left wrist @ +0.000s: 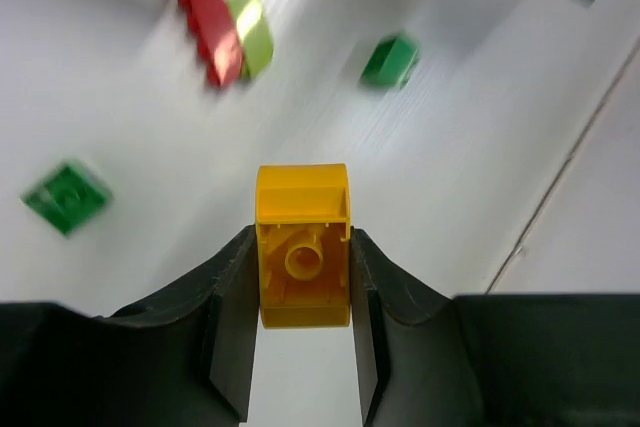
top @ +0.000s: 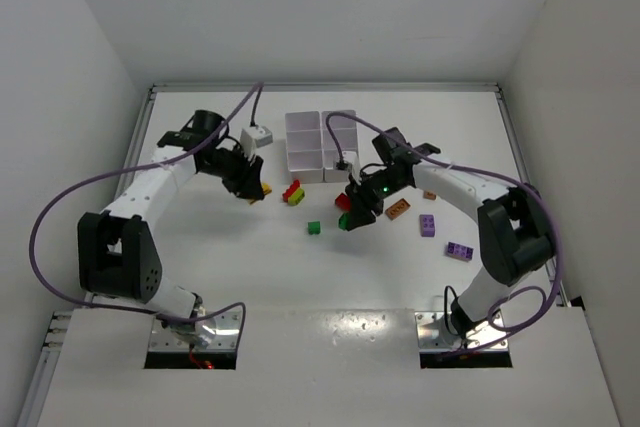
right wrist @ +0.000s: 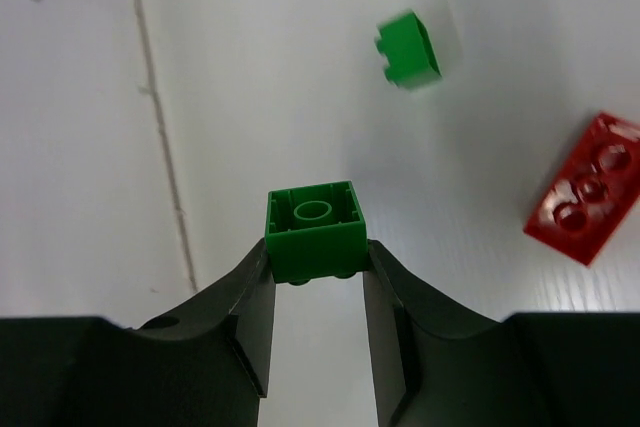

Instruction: Sort the legos into containers by color

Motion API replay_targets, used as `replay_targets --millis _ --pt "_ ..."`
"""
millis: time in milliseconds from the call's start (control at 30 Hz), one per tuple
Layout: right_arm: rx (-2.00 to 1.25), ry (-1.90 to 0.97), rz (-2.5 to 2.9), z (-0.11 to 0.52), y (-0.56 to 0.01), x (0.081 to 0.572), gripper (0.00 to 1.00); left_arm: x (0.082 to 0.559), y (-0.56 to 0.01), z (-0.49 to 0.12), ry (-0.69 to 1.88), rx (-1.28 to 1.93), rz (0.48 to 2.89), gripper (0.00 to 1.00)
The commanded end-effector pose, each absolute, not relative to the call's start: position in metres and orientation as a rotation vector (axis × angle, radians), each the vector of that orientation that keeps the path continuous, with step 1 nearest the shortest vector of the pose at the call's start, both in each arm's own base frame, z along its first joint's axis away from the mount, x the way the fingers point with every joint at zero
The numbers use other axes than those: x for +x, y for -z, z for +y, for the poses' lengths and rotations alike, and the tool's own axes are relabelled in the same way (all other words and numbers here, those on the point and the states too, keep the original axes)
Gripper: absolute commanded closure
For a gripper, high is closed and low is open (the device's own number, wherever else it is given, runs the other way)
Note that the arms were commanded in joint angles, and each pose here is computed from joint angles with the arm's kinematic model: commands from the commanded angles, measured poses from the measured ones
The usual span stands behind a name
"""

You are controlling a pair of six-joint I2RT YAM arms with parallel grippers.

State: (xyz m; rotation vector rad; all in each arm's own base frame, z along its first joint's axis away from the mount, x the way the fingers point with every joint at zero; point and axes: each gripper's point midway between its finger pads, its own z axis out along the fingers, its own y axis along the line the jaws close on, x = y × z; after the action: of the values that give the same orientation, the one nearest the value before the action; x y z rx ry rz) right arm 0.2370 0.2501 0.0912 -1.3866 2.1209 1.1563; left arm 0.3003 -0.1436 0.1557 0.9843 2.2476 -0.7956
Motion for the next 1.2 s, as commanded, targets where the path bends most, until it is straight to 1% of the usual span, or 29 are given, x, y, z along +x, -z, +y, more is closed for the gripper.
replay_targets --millis 0,33,233,400,533,633,833,967,1033,1167 --pt "-1.505 -0.882 2.195 0.222 -0.064 0.242 0.98 0.272 -0.112 -0.115 0.595 1.159 2.391 1.0" --pt "-1.518 -0.852 2.201 0.222 -0.059 0.244 0.98 0.273 -0.105 -0.109 0.55 1.159 2.413 1.0" --pt "-1.519 -0.749 2.24 0.217 -0.038 0.252 0.98 0.264 -0.082 -0.107 0.501 1.171 2.39 1.0" --pt "-1.581 -0.813 2.139 0.252 -0.052 0.258 0.98 0.245 -0.073 -0.104 0.507 1.194 2.373 1.0" --pt "-1.676 -0.881 2.057 0.28 -0.058 0.243 0.98 0.235 -0.066 -0.103 0.52 1.218 2.366 1.0" --pt "-1.743 -0.894 2.015 0.294 -0.054 0.232 0.98 0.236 -0.063 -0.097 0.474 1.204 2.362 1.0" --pt "-1.764 -0.902 1.984 0.308 -0.053 0.23 0.98 0.245 -0.061 -0.078 0.435 1.099 2.399 1.0" --pt "-1.77 -0.903 1.945 0.325 -0.059 0.237 0.98 0.26 -0.072 -0.06 0.437 0.956 2.368 1.0" --pt "-1.755 -0.906 1.954 0.332 -0.057 0.244 0.98 0.272 -0.083 -0.048 0.452 0.853 2.341 1.0" --pt "-1.746 -0.919 2.002 0.338 -0.042 0.251 0.98 0.282 -0.095 -0.033 0.458 0.754 2.319 1.0"
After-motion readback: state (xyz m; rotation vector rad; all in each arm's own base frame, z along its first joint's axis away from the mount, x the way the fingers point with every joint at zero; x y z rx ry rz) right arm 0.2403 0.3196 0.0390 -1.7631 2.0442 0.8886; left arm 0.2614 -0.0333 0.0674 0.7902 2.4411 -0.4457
